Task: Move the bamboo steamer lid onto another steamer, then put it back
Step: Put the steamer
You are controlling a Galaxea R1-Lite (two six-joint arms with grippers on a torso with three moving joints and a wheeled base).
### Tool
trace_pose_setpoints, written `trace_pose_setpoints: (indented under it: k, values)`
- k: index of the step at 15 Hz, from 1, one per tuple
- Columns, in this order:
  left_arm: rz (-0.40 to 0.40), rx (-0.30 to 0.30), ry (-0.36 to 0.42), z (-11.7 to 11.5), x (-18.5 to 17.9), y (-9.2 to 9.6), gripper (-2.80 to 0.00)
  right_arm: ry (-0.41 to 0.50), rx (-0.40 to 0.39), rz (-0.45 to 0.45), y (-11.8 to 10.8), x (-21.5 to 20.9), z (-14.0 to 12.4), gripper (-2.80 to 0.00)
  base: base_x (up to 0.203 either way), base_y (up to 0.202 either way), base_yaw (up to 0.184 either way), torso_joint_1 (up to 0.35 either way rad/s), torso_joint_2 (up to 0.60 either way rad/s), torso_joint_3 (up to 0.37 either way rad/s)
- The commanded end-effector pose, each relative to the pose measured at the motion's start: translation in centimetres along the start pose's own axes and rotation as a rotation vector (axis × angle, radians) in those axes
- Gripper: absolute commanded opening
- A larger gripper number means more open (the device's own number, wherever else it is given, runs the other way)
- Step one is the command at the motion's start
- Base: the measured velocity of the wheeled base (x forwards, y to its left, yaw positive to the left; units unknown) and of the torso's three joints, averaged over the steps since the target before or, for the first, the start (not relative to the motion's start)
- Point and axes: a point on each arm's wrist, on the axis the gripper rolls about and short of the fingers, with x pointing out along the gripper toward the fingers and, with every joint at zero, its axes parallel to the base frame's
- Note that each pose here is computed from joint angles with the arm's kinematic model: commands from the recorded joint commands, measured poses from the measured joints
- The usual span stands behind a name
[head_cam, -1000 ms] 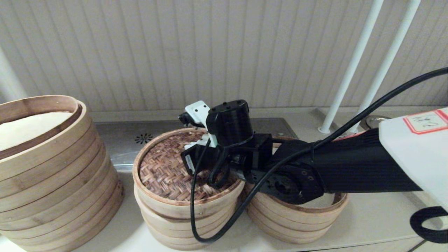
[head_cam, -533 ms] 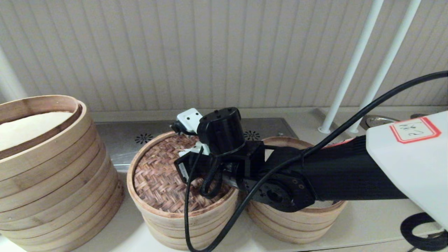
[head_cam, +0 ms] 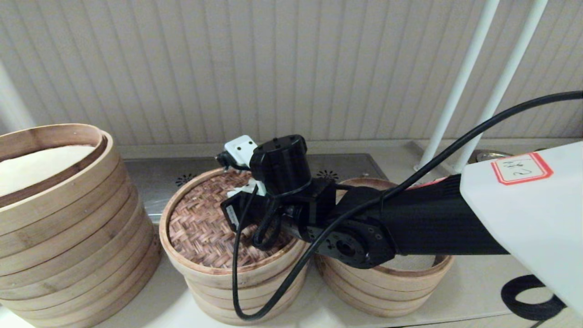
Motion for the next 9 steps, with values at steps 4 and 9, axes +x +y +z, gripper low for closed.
trace_pose_setpoints:
  k: [4,9]
  values:
    - [0.000,0.000,0.002,0.00,0.01,0.00,-2.80,0.013,-0.002,-0.012,-0.44,0.53,-0.59,-2.80,0.000,0.000,0.000,0.000,0.00,0.000]
    - [0.000,0.000,0.002,0.00,0.01,0.00,-2.80,0.022,-0.004,-0.016,-0.65,0.56,-0.86,-2.80,0.000,0.000,0.000,0.000,0.00,0.000]
